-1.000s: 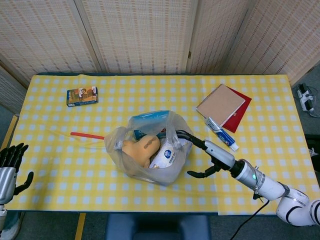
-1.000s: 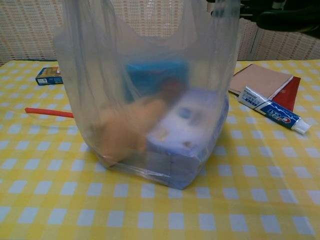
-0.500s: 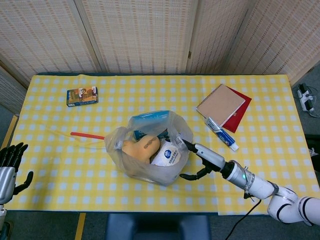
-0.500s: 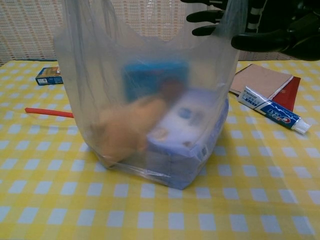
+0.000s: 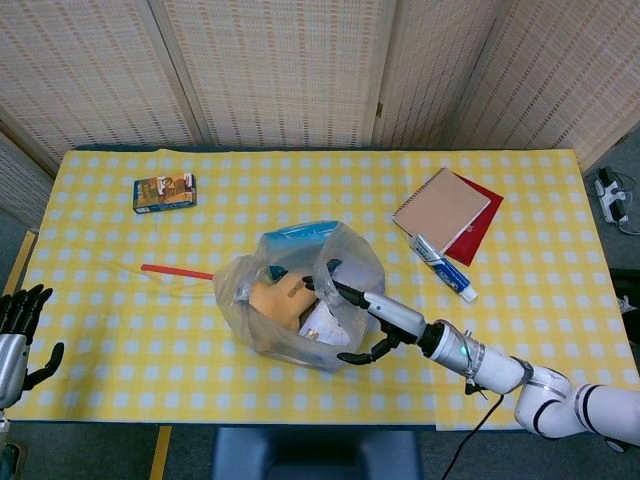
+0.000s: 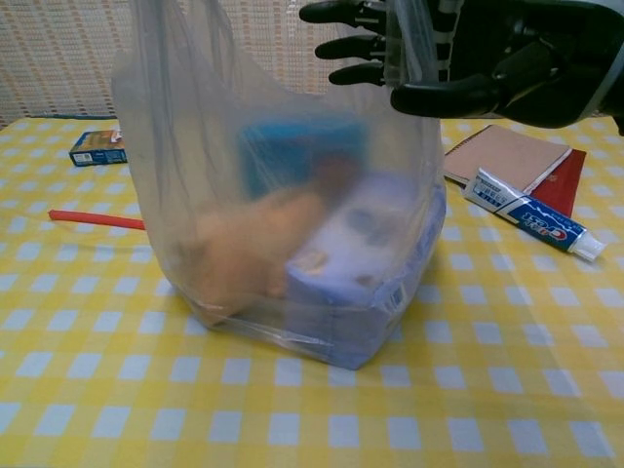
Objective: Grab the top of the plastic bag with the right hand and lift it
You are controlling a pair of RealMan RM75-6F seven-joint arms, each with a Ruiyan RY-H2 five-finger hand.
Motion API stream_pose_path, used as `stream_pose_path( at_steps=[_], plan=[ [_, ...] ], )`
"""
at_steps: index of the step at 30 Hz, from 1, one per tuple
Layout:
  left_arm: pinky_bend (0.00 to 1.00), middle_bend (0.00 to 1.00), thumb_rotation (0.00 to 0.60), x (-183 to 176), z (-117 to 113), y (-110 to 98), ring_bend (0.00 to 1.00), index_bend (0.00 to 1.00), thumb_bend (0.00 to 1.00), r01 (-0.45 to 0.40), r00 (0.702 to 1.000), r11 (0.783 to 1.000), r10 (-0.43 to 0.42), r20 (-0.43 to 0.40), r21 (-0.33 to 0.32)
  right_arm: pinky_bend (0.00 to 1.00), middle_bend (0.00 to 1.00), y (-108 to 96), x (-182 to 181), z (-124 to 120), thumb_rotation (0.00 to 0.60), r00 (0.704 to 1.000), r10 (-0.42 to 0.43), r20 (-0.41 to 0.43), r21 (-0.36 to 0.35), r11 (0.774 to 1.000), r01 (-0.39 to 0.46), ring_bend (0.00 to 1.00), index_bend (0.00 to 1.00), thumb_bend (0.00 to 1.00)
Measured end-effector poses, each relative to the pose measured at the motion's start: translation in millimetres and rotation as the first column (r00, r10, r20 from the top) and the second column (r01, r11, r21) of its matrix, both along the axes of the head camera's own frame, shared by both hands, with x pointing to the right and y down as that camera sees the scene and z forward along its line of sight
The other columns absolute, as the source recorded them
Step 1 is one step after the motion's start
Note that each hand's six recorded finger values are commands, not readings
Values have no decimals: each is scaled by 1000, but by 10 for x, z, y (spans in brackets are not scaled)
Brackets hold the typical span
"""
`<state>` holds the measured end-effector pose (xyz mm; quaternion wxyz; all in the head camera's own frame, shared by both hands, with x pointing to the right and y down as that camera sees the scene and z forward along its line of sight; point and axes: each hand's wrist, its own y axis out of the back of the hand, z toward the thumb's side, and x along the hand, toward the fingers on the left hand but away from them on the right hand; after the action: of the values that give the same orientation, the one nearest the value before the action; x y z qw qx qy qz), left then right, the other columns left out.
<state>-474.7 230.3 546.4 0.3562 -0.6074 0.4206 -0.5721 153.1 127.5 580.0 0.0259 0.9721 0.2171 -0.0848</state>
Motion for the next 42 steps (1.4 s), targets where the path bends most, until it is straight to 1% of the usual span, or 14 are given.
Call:
stream_pose_path(
  at_steps=[6, 19, 28, 42],
  plan=[
    [0, 80, 600, -6, -17, 1, 64, 36, 459, 2, 1000, 1000, -2, -3, 3, 0, 0, -1, -101, -7, 600, 1000, -18, 26, -48, 999, 19, 0, 0, 310],
    [0, 80, 600, -10, -45, -4, 63, 36, 459, -3, 1000, 1000, 3, -16, 9, 0, 0, 21, -359, 20, 600, 998, -66, 2, -40, 997, 66, 0, 0, 294],
    [0, 80, 600, -44, -101, -4, 64, 36, 460, 5, 1000, 1000, -4, -27, 27, 0, 0, 13, -513, 92, 600, 998, -67, -14, -34, 997, 66, 0, 0, 278],
    [0, 80, 600, -66, -130, 3, 63, 33, 460, 9, 999, 999, -7, -37, 31, 0, 0, -1, -764, 110, 600, 997, -70, 22, -25, 997, 70, 0, 0, 264]
  ],
)
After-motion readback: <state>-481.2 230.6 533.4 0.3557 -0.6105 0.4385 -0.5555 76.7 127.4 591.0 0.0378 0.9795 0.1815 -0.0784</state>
